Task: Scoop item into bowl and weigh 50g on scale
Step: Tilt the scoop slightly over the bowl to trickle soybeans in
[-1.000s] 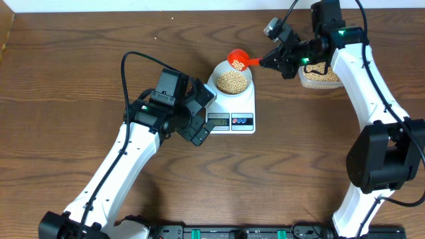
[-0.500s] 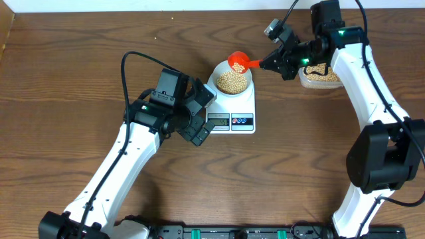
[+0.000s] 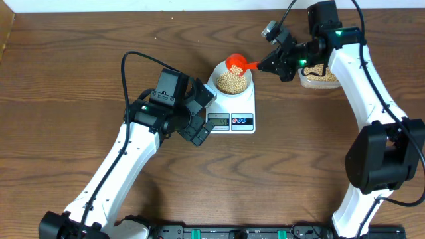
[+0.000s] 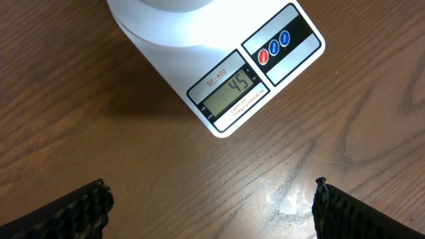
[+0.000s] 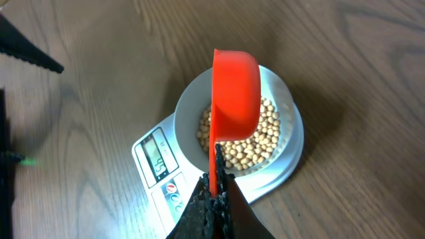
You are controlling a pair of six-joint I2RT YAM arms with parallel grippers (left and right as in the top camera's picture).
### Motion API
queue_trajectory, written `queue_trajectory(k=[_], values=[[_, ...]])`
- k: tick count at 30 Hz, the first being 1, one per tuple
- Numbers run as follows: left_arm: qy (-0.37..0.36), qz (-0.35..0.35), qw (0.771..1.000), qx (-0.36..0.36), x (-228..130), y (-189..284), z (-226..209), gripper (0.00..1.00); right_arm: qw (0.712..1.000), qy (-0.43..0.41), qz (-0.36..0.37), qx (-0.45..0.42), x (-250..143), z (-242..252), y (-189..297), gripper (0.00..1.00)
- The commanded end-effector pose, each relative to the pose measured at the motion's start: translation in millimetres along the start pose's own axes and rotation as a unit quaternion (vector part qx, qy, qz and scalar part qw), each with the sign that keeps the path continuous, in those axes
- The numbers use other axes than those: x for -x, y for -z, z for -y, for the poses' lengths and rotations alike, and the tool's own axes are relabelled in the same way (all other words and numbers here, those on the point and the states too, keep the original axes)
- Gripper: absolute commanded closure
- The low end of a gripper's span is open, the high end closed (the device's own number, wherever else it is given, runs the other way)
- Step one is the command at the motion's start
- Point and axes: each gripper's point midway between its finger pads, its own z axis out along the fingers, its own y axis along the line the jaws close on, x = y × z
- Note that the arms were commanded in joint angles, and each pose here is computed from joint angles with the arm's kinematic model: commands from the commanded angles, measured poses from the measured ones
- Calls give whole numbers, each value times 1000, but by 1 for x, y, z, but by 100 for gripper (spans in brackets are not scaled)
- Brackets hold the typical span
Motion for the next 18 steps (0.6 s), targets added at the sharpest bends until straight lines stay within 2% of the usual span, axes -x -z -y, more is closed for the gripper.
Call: queue_trajectory(k=[1, 18], values=[[-8, 19, 1000, -1, 12, 9, 1, 2, 999, 37, 2, 0, 7, -5, -2, 99], [-8, 19, 1000, -1, 12, 9, 1, 2, 997, 78, 12, 5, 10, -5, 0, 99]])
